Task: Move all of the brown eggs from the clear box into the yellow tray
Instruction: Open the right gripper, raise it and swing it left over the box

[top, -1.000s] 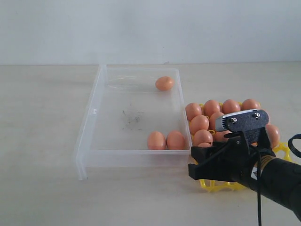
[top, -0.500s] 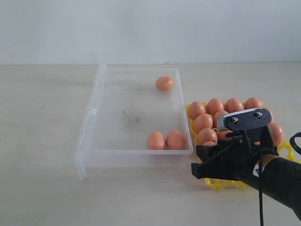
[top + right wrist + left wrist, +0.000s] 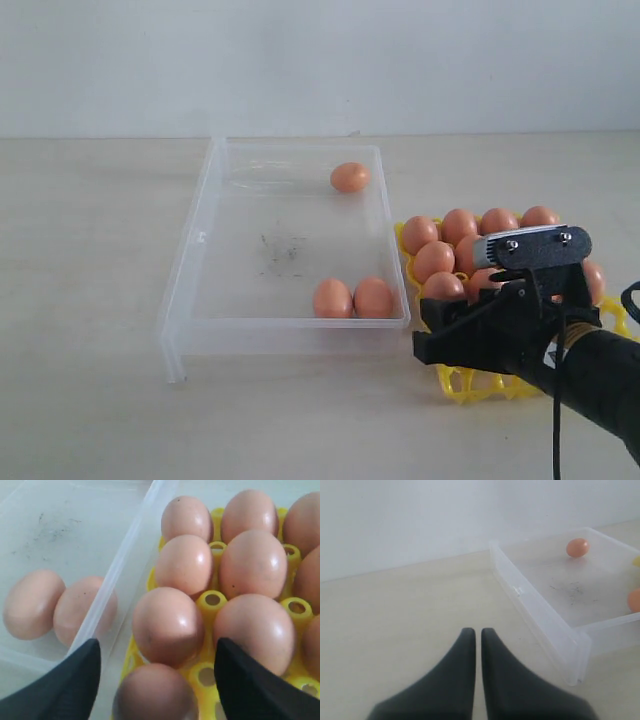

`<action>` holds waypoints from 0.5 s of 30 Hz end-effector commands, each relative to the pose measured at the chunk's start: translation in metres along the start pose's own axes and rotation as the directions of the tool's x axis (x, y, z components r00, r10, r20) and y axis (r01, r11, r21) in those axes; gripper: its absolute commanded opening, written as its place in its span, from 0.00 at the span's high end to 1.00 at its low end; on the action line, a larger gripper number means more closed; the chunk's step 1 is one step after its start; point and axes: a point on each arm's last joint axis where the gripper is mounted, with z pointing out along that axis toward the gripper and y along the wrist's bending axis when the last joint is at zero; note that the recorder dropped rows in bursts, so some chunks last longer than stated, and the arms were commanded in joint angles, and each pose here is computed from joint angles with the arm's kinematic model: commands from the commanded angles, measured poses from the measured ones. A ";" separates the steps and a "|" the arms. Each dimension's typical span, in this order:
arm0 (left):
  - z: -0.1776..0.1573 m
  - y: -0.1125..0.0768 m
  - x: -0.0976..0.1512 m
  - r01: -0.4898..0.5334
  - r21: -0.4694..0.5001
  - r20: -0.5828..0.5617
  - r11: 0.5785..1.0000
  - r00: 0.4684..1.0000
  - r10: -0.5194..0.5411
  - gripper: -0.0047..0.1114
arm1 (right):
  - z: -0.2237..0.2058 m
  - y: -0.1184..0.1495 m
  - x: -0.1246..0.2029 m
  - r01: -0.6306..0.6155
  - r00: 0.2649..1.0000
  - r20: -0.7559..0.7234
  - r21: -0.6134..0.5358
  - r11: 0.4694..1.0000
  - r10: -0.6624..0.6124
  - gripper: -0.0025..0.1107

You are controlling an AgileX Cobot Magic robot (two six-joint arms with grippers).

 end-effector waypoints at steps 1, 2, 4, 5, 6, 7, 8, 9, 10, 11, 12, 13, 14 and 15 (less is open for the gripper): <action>0.000 0.000 0.001 -0.003 0.005 0.002 1.000 1.000 0.003 0.93 | -0.014 0.002 -0.024 -0.021 0.989 0.148 -0.024 1.000 0.024 0.45; 0.000 0.000 0.001 -0.003 0.005 0.002 1.000 1.000 0.003 0.93 | -0.019 0.002 -0.029 -0.024 0.984 0.178 -0.032 0.999 0.029 0.45; 0.000 0.000 0.001 -0.003 0.005 0.002 1.000 1.000 0.003 0.93 | -0.031 0.007 -0.044 -0.046 0.966 0.251 -0.089 0.995 0.067 0.45; 0.000 0.000 0.001 -0.003 0.005 0.002 1.000 1.000 0.003 0.93 | -0.037 0.015 -0.057 -0.073 0.959 0.260 -0.164 0.984 0.114 0.46; 0.000 0.000 0.001 -0.003 0.005 0.002 1.000 1.000 0.003 0.93 | -0.036 0.022 -0.064 -0.066 0.970 0.215 -0.198 0.978 0.109 0.50; 0.000 0.000 0.001 -0.003 0.005 0.002 1.000 1.000 0.003 0.93 | -0.030 0.034 -0.076 0.019 0.999 0.045 -0.207 0.978 -0.010 0.57; 0.000 0.000 0.001 -0.003 0.005 0.002 1.000 1.000 0.003 0.93 | -0.025 0.045 -0.092 0.072 0.995 -0.053 -0.195 0.978 -0.084 0.61; 0.000 0.000 0.001 -0.003 0.005 0.002 1.000 1.000 0.003 0.93 | -0.023 0.052 -0.105 0.117 0.980 -0.141 -0.155 0.981 -0.139 0.61; 0.000 0.000 0.001 -0.003 0.005 0.002 1.000 1.000 0.003 0.93 | -0.021 0.059 -0.116 0.194 0.949 -0.231 -0.118 0.974 -0.217 0.61; 0.000 0.000 0.001 -0.003 0.005 0.002 1.000 1.000 0.003 0.93 | -0.016 0.068 -0.135 0.301 0.906 -0.274 -0.117 0.946 -0.322 0.65; 0.000 0.000 0.001 -0.003 0.005 0.002 1.000 1.000 0.003 0.93 | -0.012 0.072 -0.142 0.359 0.878 -0.290 -0.130 0.924 -0.381 0.72; 0.000 0.000 0.001 -0.003 0.005 0.002 1.000 1.000 0.003 0.93 | -0.004 0.081 -0.151 0.431 0.834 -0.302 -0.168 0.887 -0.463 0.90; 0.000 0.000 0.001 -0.003 0.005 0.002 1.000 1.000 0.003 0.93 | 0.001 0.084 -0.156 0.459 0.813 -0.308 -0.184 0.869 -0.494 0.98; 0.000 0.000 0.001 -0.003 0.005 0.002 1.000 1.000 0.003 0.93 | 0.013 0.088 -0.162 0.475 0.786 -0.351 -0.186 0.860 -0.510 0.98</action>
